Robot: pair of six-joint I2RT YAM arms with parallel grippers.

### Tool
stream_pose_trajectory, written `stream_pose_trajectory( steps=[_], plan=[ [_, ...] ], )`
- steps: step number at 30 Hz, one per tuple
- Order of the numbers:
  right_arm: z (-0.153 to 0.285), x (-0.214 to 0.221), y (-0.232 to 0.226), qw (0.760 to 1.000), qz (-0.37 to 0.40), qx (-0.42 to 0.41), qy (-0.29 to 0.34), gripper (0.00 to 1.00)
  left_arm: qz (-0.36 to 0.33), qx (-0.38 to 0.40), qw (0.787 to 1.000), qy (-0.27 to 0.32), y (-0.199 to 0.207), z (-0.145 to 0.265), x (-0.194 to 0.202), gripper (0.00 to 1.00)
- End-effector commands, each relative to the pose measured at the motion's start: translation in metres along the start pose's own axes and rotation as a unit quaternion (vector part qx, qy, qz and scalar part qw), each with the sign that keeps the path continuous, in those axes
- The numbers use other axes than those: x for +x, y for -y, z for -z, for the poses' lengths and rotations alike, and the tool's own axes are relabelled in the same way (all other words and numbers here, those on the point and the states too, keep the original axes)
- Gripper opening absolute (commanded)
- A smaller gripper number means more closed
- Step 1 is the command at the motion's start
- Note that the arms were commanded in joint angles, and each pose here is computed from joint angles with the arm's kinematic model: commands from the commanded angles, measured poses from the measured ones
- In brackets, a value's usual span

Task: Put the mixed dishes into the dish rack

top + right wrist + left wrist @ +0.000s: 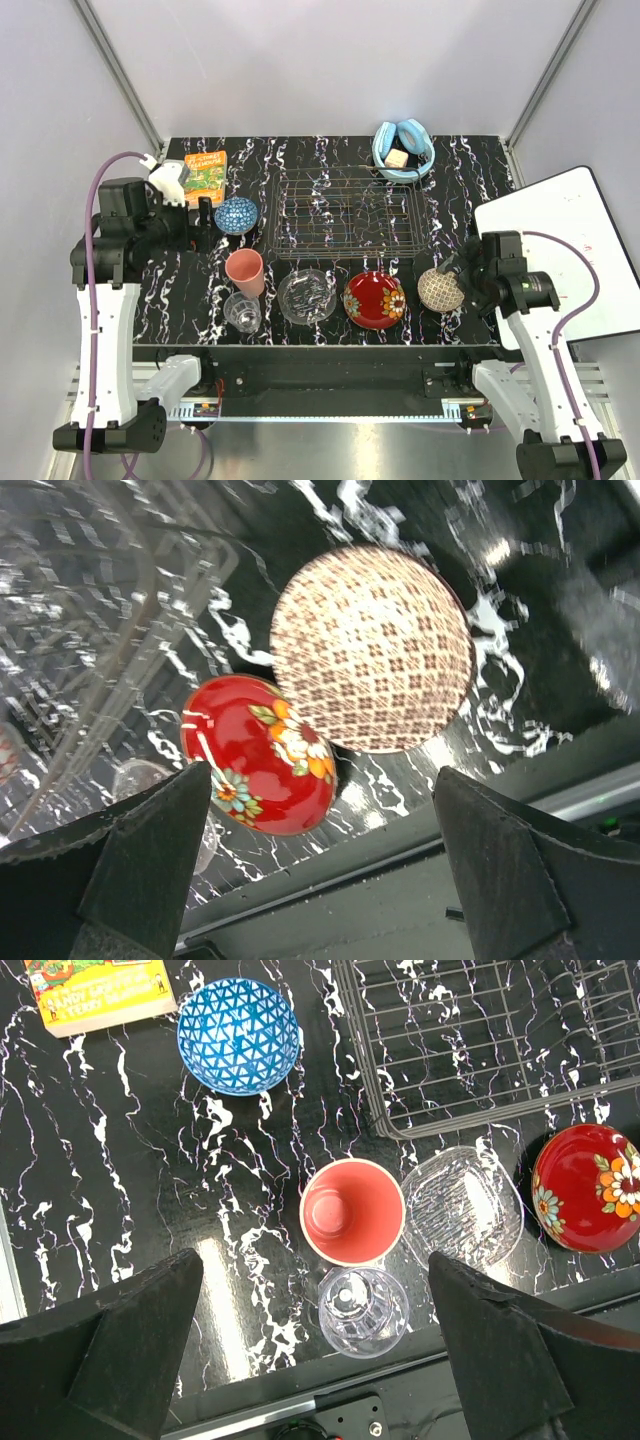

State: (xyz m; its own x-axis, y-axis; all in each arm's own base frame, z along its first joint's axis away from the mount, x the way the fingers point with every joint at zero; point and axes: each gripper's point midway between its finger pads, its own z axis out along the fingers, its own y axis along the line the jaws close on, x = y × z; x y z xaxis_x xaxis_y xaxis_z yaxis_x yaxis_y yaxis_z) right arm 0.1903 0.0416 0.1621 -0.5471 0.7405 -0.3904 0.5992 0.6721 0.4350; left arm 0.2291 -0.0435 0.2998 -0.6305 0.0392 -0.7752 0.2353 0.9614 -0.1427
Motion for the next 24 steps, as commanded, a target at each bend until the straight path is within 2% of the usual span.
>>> stream_pose_trajectory(
  steps=[1, 3, 7, 10, 15, 24],
  plan=[
    [-0.019, 0.017, 0.005, 0.998, -0.048, 0.018, -0.035, 1.00, -0.011, -0.001, 1.000, 0.015, -0.003, -0.006, -0.007, 0.99],
    [-0.023, 0.020, 0.017, 0.997, -0.054, 0.049, -0.036, 1.00, -0.010, -0.002, 1.000, 0.015, -0.004, -0.009, -0.008, 0.99],
    [-0.027, 0.005, 0.031, 0.994, -0.070, 0.088, 0.010, 1.00, -0.008, 0.005, 1.000, 0.012, -0.003, -0.014, -0.009, 0.99],
    [-0.031, -0.001, 0.035, 0.992, -0.063, 0.112, 0.019, 1.00, -0.009, 0.004, 1.000, 0.014, -0.004, -0.016, -0.010, 0.99],
    [-0.046, 0.014, 0.053, 0.985, -0.071, 0.156, -0.008, 1.00, -0.014, 0.003, 1.000, 0.014, -0.006, -0.019, -0.010, 0.99],
    [-0.075, 0.022, 0.057, 0.984, -0.084, 0.155, -0.002, 1.00, -0.019, 0.001, 1.000, 0.009, -0.011, -0.026, -0.006, 0.99]
  ],
)
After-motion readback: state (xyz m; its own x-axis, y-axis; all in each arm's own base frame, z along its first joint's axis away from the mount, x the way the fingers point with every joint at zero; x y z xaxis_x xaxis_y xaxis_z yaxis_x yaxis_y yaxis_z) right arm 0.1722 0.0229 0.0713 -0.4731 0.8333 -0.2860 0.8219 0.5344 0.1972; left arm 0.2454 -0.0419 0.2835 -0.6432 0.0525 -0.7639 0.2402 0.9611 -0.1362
